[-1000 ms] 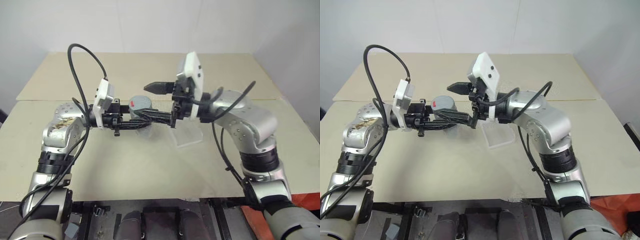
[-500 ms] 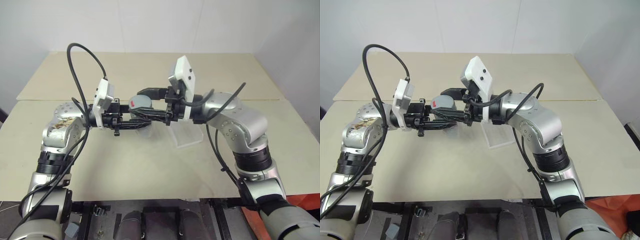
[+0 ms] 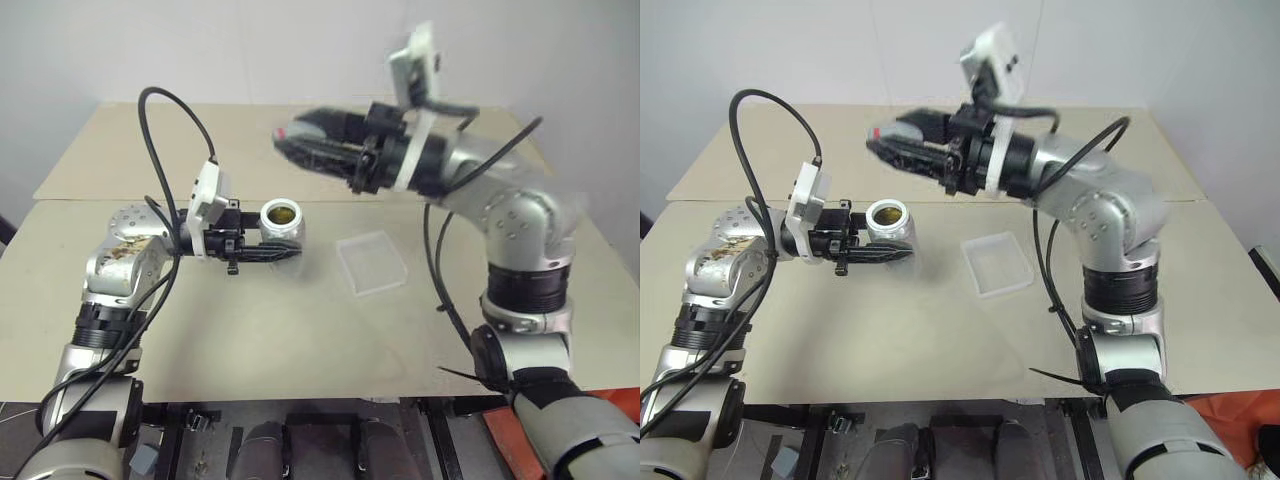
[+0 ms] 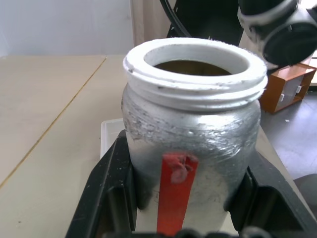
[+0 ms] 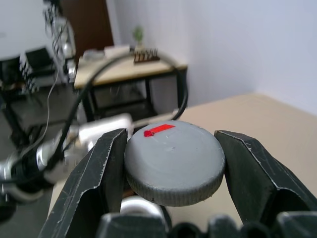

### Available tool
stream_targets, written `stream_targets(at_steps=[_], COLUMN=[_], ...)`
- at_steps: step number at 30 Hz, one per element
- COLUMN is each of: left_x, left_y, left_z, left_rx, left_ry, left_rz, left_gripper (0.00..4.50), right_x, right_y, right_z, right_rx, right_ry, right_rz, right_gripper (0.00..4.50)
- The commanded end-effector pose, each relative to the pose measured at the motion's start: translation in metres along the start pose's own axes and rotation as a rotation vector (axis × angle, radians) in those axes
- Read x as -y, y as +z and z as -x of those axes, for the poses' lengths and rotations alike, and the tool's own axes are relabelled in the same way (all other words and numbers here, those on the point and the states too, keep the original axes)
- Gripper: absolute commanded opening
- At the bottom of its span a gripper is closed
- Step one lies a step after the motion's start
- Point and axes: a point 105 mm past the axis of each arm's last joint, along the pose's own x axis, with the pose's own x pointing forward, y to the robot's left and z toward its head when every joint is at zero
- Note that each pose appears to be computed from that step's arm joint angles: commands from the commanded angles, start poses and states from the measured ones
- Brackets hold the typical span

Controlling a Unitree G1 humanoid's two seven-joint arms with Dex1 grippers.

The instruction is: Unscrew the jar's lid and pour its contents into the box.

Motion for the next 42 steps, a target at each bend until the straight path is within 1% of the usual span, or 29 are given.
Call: stream_targets(at_steps=[1,4,7,8,9,12,14,17,20,22,23,25,26,29,31,33,34,36,39,42], left_x=[-0.003,-0.006,-0.007,-0.007,-0.007,-0.006,-0.006,-0.008,-0.008,-0.01,-0.011,-0.014,-0.016,-0.03,-0.044,-0.06,-0.067,-0.073,-0.076,-0.072], left_y=[0.01,0.014,0.017,0.017,0.017,0.016,0.016,0.015,0.014,0.015,0.014,0.012,0.01,-0.001,-0.001,0.003,0.005,0.012,0.023,0.027], left_z=[0.0,0.002,0.004,0.005,0.006,0.008,0.007,0.004,-0.002,-0.007,-0.01,-0.015,-0.018,-0.03,-0.039,-0.052,-0.059,-0.077,-0.103,-0.136], left_rx=[0.007,0.028,0.039,0.041,0.043,0.047,0.048,0.05,0.053,0.053,0.046,0.024,0.005,-0.092,-0.117,-0.167,-0.215,-0.29,-0.282,-0.262], left_ry=[0.0,0.033,0.057,0.06,0.065,0.082,0.091,0.098,0.103,0.119,0.135,0.162,0.177,0.268,0.361,0.463,0.493,0.482,0.438,0.291], left_rz=[-0.048,-0.056,-0.06,-0.059,-0.059,-0.058,-0.059,-0.059,-0.062,-0.081,-0.092,-0.132,-0.159,-0.337,-0.446,-0.637,-0.792,-1.152,-1.527,-1.908], left_gripper=[1.92,1.92,1.92,1.92,1.92,1.92,1.92,1.92,1.92,1.92,1.92,1.92,1.92,1.92,1.92,1.92,1.92,1.92,1.92,1.92], right_x=[0.01,0.034,0.051,0.052,0.054,0.058,0.059,0.062,0.065,0.066,0.064,0.063,0.062,0.059,0.054,0.046,0.041,0.03,0.016,0.004], right_y=[0.009,-0.005,-0.032,-0.038,-0.05,-0.109,-0.133,-0.16,-0.175,-0.18,-0.182,-0.18,-0.176,-0.155,-0.138,-0.12,-0.111,-0.098,-0.09,-0.087], right_z=[0.019,0.054,0.097,0.105,0.117,0.161,0.176,0.19,0.195,0.198,0.198,0.199,0.199,0.195,0.188,0.176,0.169,0.158,0.148,0.144], right_rx=[0.026,0.006,-0.078,-0.096,-0.138,-0.376,-0.44,-0.491,-0.508,-0.534,-0.548,-0.563,-0.563,-0.551,-0.525,-0.497,-0.478,-0.462,-0.49,-0.555], right_ry=[-0.107,-0.309,-0.505,-0.536,-0.583,-0.74,-0.81,-0.877,-0.914,-0.922,-0.911,-0.891,-0.874,-0.793,-0.712,-0.61,-0.552,-0.439,-0.32,-0.224], right_rz=[0.074,0.141,0.177,0.184,0.18,0.18,0.144,0.102,0.066,0.047,0.043,0.046,0.048,0.047,0.018,-0.021,-0.039,-0.055,-0.07,-0.055], right_gripper=[2.76,2.76,2.76,2.76,2.76,2.76,2.76,2.76,2.76,3.47,3.65,4.3,4.45,4.45,4.45,4.45,4.45,4.45,4.45,4.45])
